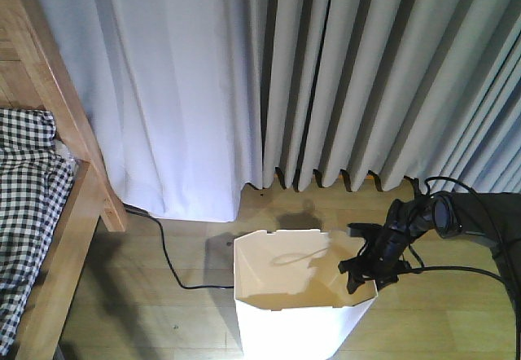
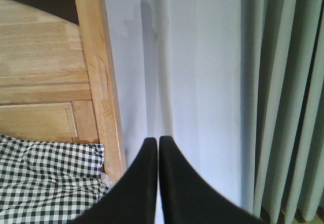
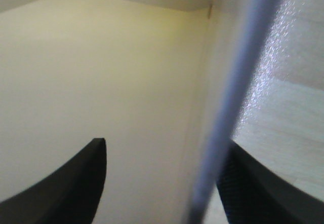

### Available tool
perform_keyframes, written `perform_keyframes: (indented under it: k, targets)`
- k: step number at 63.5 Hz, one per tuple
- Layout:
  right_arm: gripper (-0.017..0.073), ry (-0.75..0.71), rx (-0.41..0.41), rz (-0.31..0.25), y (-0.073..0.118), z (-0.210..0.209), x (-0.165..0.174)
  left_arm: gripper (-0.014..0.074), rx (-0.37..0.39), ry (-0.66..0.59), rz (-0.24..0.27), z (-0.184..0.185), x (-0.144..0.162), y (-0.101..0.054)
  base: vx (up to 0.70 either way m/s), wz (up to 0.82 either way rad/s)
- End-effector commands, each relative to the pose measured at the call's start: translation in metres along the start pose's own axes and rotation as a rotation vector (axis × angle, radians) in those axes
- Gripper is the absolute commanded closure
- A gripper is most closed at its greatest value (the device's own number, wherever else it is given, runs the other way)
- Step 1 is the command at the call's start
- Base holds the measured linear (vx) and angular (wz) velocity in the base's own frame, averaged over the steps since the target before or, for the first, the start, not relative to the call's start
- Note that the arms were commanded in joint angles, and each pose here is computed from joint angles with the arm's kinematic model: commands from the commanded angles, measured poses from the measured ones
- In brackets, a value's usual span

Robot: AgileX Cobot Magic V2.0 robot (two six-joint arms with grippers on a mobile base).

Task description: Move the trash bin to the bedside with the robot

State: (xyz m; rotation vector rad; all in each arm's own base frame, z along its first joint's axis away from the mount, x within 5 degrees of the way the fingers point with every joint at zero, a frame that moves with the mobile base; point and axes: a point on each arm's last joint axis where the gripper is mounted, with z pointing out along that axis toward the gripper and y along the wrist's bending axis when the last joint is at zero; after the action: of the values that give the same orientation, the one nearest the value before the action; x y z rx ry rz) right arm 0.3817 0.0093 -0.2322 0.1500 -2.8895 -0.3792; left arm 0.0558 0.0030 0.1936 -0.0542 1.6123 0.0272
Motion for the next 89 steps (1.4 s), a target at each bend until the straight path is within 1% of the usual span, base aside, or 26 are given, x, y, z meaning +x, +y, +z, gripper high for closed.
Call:
perform_keyframes:
  k: [1, 9, 14, 17, 22, 27, 30, 35, 43, 51, 63, 72, 82, 89]
  targets:
    - [0.0101, -0.111, 0.017, -0.021, 0.007, -0.053, -0.028, 0.06, 0.005, -0.098, -0.009, -0.002, -0.014, 0.0, 0.0, -0.01]
    - [0.0101, -0.172, 0.024, -0.009, 0.013, -0.084, -0.041, 0.06, 0.005, -0.098, -0.009, -0.002, -0.014, 0.0, 0.0, -0.01]
    - [0.0101, -0.194, 0.027, -0.012, 0.017, -0.103, -0.044, 0.06, 0.005, -0.098, -0.009, -0.002, -0.014, 0.0, 0.0, 0.0]
    - [0.0101, -0.206, 0.038, -0.011, 0.018, -0.11, -0.041, 0.06, 0.005, -0.098, -0.009, -0.002, -0.014, 0.0, 0.0, 0.0]
    - [0.0101, -0.261, 0.069, 0.025, 0.02, -0.122, -0.031, 0.06, 0.005, -0.098, -0.009, -0.002, -0.014, 0.0, 0.0, 0.0]
    - [0.0101, -0.307, 0.112, 0.037, 0.022, -0.132, -0.012, 0.06, 0.005, -0.098, -0.009, -0.002, -0.014, 0.0, 0.0, 0.0]
    - [0.0101, -0.352, 0.146, 0.016, 0.025, -0.145, -0.003, 0.06, 0.005, -0.098, -0.009, -0.002, -0.014, 0.0, 0.0, 0.0]
    - [0.0101, -0.379, 0.186, -0.019, 0.029, -0.161, 0.019, 0.06, 0.005, -0.098, -0.009, -0.002, -0.014, 0.0, 0.0, 0.0]
    - [0.0101, -0.467, 0.241, -0.075, 0.042, -0.206, 0.044, 0.06, 0.005, -0.098, -0.009, -0.002, -0.014, 0.0, 0.0, 0.0]
    - [0.0101, -0.565, 0.279, -0.121, 0.056, -0.255, 0.066, 0.06, 0.005, -0.098, -0.009, -0.002, -0.014, 0.0, 0.0, 0.0]
    - [0.0101, -0.713, 0.305, -0.164, 0.081, -0.326, 0.105, 0.06, 0.005, -0.098, -0.009, -0.002, -0.014, 0.0, 0.0, 0.0]
    - [0.0101, -0.815, 0.308, -0.195, 0.1, -0.373, 0.138, 0.06, 0.005, -0.098, -0.009, -0.002, -0.014, 0.0, 0.0, 0.0]
    - [0.0101, -0.962, 0.294, -0.238, 0.126, -0.434, 0.185, 0.06, 0.005, -0.098, -0.009, -0.002, -0.014, 0.0, 0.0, 0.0]
    - [0.0101, -1.065, 0.292, -0.271, 0.143, -0.467, 0.22, 0.06, 0.005, -0.098, -0.009, -0.002, -0.014, 0.0, 0.0, 0.0]
